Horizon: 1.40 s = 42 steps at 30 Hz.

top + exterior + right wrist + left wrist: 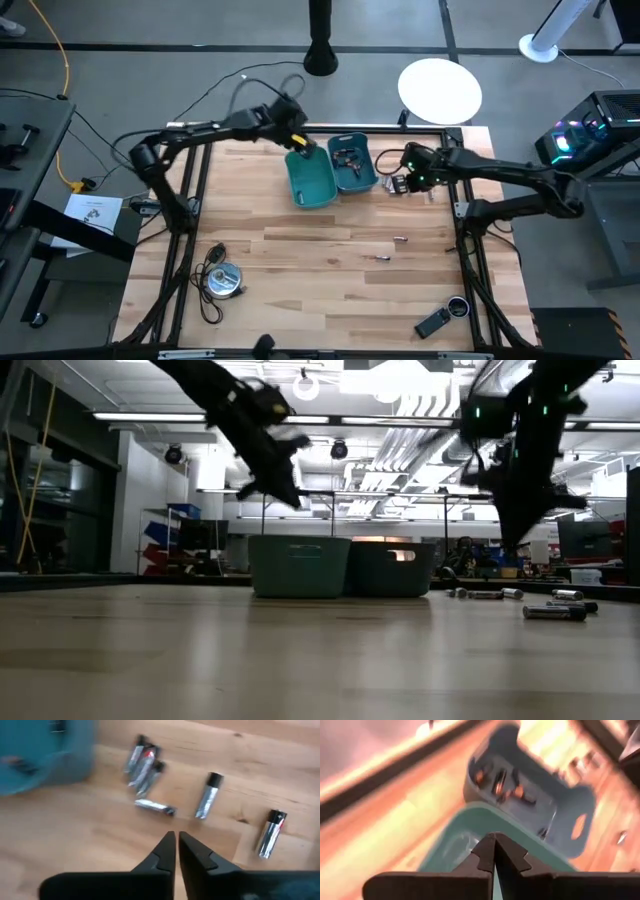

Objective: Sort batteries
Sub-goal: Put the silver battery into the green bin

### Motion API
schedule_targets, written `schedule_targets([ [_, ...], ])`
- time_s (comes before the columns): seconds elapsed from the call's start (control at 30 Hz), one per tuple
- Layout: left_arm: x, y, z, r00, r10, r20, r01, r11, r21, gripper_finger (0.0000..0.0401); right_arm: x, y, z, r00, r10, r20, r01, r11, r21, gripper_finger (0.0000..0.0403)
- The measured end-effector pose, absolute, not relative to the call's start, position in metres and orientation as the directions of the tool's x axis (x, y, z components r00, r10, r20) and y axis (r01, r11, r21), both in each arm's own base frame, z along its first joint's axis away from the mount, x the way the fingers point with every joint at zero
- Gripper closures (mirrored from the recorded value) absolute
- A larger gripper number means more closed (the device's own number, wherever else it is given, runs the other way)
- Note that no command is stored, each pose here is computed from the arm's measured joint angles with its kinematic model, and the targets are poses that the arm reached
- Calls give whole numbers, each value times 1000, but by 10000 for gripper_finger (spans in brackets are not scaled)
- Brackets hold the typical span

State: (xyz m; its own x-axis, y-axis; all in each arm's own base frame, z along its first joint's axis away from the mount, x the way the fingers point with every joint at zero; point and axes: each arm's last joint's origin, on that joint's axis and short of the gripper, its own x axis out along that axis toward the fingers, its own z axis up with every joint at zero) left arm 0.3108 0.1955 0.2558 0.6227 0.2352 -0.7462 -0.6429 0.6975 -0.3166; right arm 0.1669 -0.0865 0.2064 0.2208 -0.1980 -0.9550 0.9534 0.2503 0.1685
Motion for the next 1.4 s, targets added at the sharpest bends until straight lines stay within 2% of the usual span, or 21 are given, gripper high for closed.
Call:
schedule_targets([
  [0.13, 290, 195, 291, 668, 310, -677, -644, 697, -316, 401, 162, -94, 178, 172, -185, -967, 974, 178, 139, 341],
  [0.33, 268, 194, 321, 682, 404, -610, -666, 688, -290, 401, 163, -110, 167, 107, -247, -963, 990, 118, 79, 263],
  [0.5, 262, 193, 326, 681, 413, -604, -670, 684, -287, 401, 169, -119, 152, 77, -226, -971, 994, 95, 56, 241],
  [0.7, 261, 192, 324, 669, 401, -625, -672, 685, -280, 401, 176, -124, 133, 8, -198, -980, 997, 80, -8, 261],
  [0.77, 259, 191, 325, 674, 392, -626, -661, 699, -274, 401, 176, -123, 130, -12, -188, -982, 996, 89, -30, 291],
  [0.83, 254, 187, 335, 696, 403, -594, -647, 711, -276, 401, 177, -122, 131, -9, -192, -981, 995, 95, -28, 340],
  [0.87, 249, 185, 344, 717, 423, -554, -637, 720, -275, 401, 178, -122, 135, -1, -202, -979, 995, 100, -21, 365],
  [0.93, 237, 181, 366, 750, 477, -459, -625, 738, -254, 401, 179, -119, 145, 14, -219, -976, 994, 112, -11, 382],
  [1.03, 216, 177, 390, 744, 569, -352, -653, 730, -200, 401, 194, -124, 181, 134, -323, -937, 989, 108, 104, 371],
  [1.13, 199, 174, 402, 708, 634, -311, -697, 697, -167, 401, 213, -124, 217, 243, -438, -865, 969, 153, 194, 377],
  [1.27, 189, 175, 404, 685, 654, -322, -721, 671, -172, 401, 255, -128, 272, 555, -550, -624, 832, 364, 418, 382],
  [1.4, 190, 179, 399, 671, 653, -352, -731, 660, -170, 401, 296, -132, 292, 768, -441, -464, 640, 539, 547, 379],
])
